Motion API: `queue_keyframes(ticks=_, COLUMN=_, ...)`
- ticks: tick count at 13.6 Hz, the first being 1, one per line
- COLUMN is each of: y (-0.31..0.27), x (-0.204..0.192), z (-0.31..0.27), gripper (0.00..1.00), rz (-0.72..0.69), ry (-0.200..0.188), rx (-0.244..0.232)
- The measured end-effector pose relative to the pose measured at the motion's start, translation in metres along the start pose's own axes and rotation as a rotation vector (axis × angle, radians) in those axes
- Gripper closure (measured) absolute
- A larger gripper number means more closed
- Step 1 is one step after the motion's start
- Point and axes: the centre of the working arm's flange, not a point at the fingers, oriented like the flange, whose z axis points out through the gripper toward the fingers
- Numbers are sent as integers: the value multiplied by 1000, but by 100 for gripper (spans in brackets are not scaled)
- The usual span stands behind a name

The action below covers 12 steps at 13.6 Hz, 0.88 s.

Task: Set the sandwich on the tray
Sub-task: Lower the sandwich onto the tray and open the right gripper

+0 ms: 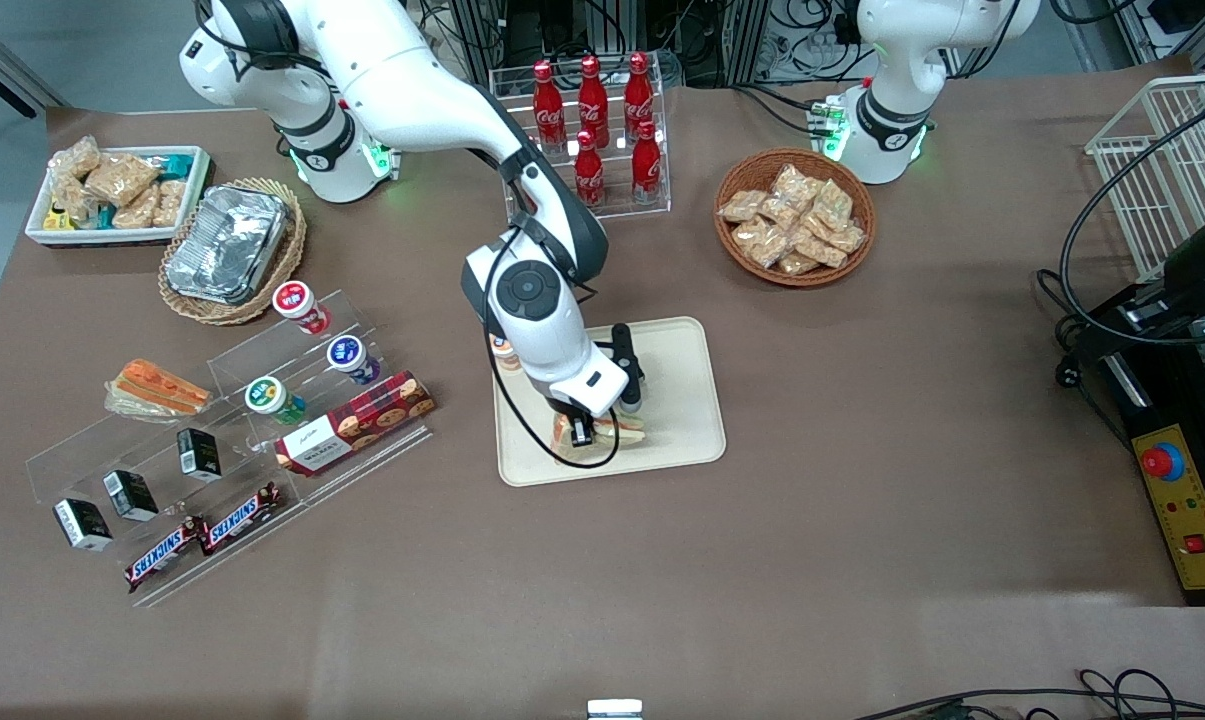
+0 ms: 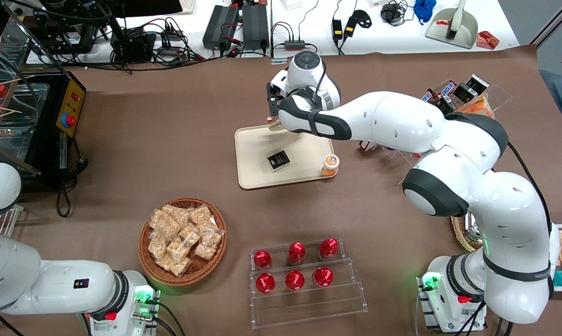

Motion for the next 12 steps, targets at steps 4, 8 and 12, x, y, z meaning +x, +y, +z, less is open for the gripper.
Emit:
queue_keyframes(ticks=4, y=5, x=-7, z=21, gripper=78, rz=8, ry=2, rx=-44)
queue_keyframes(ticks=8, y=-2, x=-8, z=44, gripper=78, rz=33, ry=8, rx=-19)
queue_keyframes(ticks=12, y=-8, x=-2, z=48, gripper=63, rz=30, ry=12, rx=-11)
